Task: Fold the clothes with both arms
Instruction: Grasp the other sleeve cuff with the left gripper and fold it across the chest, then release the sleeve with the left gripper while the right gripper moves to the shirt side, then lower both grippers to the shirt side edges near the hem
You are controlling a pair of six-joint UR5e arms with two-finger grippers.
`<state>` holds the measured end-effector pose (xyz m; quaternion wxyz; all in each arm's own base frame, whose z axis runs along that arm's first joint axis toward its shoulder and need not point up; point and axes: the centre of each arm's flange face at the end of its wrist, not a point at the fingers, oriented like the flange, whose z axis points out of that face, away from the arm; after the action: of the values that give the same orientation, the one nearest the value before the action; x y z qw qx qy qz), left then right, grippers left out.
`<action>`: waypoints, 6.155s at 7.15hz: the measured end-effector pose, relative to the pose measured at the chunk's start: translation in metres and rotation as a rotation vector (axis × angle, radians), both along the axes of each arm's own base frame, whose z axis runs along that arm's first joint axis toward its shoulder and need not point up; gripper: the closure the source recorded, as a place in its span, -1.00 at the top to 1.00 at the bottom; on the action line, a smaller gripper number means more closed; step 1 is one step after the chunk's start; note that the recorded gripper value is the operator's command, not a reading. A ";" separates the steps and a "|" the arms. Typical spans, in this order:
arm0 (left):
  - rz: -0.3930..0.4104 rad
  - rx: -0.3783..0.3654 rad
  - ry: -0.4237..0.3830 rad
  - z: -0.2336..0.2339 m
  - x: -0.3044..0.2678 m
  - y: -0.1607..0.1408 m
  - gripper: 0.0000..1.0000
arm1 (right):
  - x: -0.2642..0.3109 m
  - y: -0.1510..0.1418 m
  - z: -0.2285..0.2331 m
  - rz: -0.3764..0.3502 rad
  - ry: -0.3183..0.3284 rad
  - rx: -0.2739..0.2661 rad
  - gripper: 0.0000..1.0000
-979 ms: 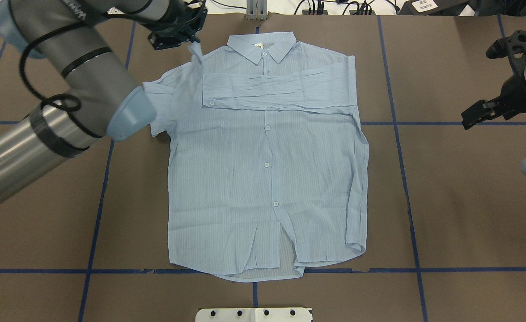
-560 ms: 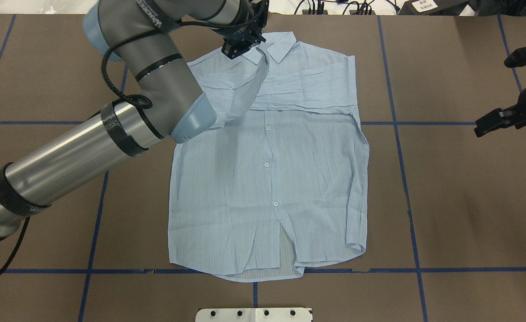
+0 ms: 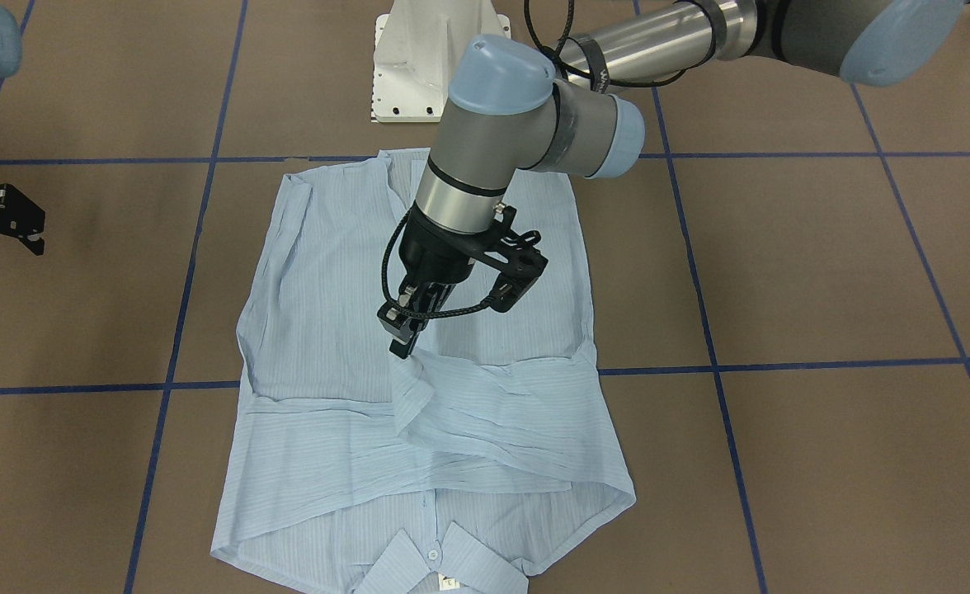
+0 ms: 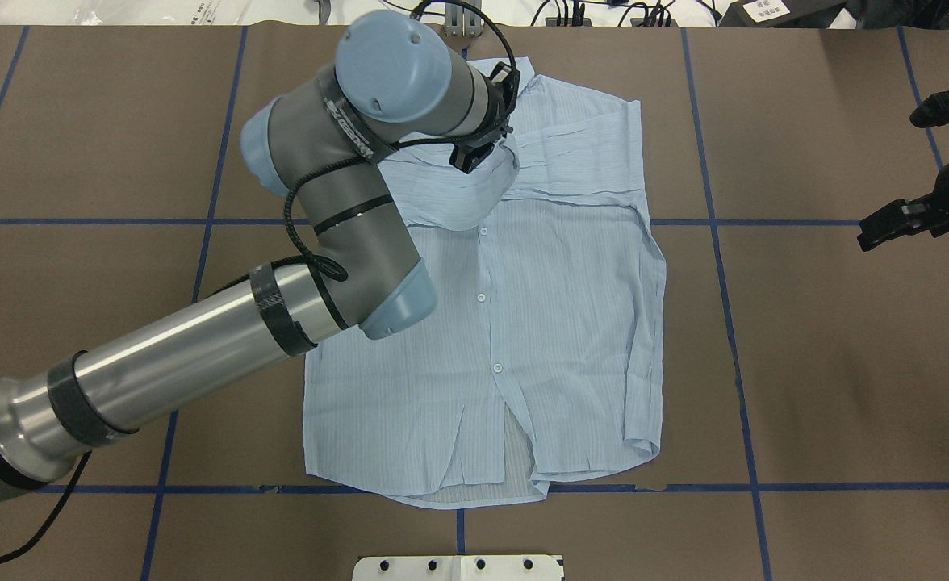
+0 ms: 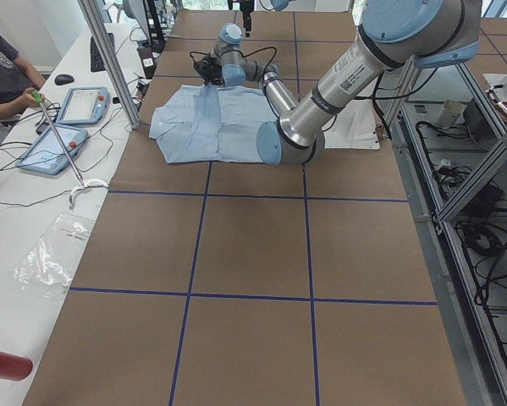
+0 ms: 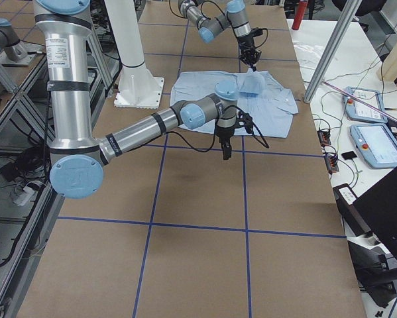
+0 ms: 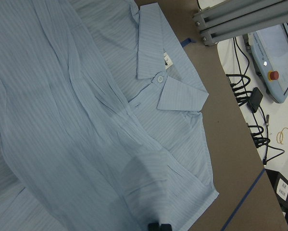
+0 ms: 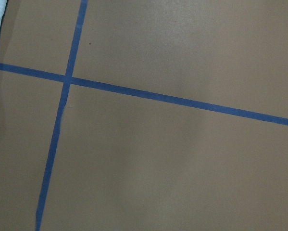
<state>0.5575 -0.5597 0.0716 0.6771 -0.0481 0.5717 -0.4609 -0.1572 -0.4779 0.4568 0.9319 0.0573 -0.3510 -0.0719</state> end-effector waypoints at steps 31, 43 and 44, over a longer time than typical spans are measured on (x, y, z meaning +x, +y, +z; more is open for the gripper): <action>0.349 0.426 -0.317 0.098 -0.129 0.204 0.95 | -0.308 0.205 -0.071 0.119 -0.108 -0.101 -0.51; 0.471 0.334 -0.367 0.155 -0.101 0.261 0.88 | -0.272 0.197 -0.112 0.162 -0.174 -0.079 -1.00; 0.515 0.310 -0.396 0.167 -0.089 0.279 0.82 | -0.270 0.196 -0.114 0.173 -0.178 -0.084 -1.00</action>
<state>0.4684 -0.2808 0.2383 0.8680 0.0030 0.4615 -0.1833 -0.4273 -0.2815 0.3432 0.9014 0.0542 -0.4286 0.0288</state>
